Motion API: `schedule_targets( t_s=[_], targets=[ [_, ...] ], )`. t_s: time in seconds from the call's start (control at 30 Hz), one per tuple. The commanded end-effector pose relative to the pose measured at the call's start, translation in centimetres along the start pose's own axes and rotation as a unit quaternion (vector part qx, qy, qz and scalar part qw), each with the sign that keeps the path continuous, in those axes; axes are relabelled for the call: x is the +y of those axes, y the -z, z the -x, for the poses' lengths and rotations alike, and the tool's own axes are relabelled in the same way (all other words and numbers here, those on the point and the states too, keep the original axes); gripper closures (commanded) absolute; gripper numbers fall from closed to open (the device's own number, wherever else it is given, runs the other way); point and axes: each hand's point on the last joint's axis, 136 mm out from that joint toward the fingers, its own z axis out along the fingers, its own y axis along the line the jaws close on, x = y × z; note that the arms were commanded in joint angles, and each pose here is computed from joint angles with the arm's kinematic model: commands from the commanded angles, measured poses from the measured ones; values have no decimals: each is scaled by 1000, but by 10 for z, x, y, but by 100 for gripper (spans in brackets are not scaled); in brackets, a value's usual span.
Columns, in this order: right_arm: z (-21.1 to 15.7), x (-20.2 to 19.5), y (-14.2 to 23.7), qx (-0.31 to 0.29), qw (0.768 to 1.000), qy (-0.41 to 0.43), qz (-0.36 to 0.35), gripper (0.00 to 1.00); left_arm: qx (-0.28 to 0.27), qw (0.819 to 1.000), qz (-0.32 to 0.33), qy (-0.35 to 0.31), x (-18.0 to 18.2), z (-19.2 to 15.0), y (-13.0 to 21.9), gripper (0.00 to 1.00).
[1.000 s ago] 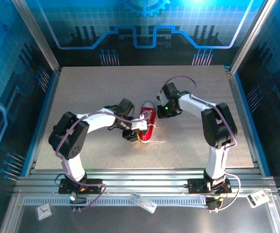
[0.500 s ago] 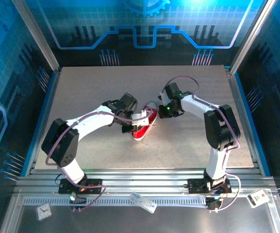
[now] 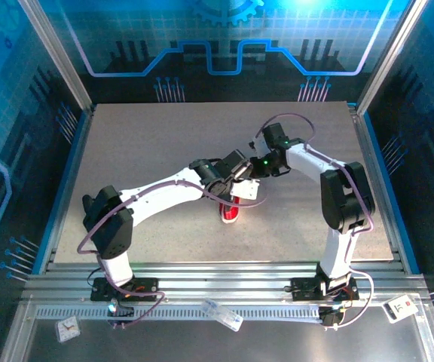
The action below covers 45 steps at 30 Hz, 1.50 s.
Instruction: Tie the shoes
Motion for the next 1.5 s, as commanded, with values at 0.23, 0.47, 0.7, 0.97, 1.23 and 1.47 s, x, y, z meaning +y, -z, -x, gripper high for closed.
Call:
schedule_targets(
  t_s=[0.23, 0.47, 0.7, 0.97, 1.23, 1.47],
  targets=[
    [10, 16, 0, -4, 998, 7, 61, 100, -25, 983, 139, -114, 47, 15, -18, 100],
    [9, 18, -8, 3, 998, -7, 70, 100, -42, 988, 130, -74, 61, 7, -27, 84],
    [8, 17, -5, -1, 998, -17, 63, 100, -30, 979, 114, 169, 76, -35, -20, 55],
    [5, 20, 1, -3, 999, 11, 39, 100, -76, 775, 26, 627, 55, -71, 25, 40],
    [0, 30, 2, -2, 999, 36, 31, 100, -101, 465, -86, 875, 18, -69, -15, 43],
    [-3, 36, 7, -5, 998, 48, 29, 100, -80, 338, -123, 930, 3, -65, -59, 50]
  ],
)
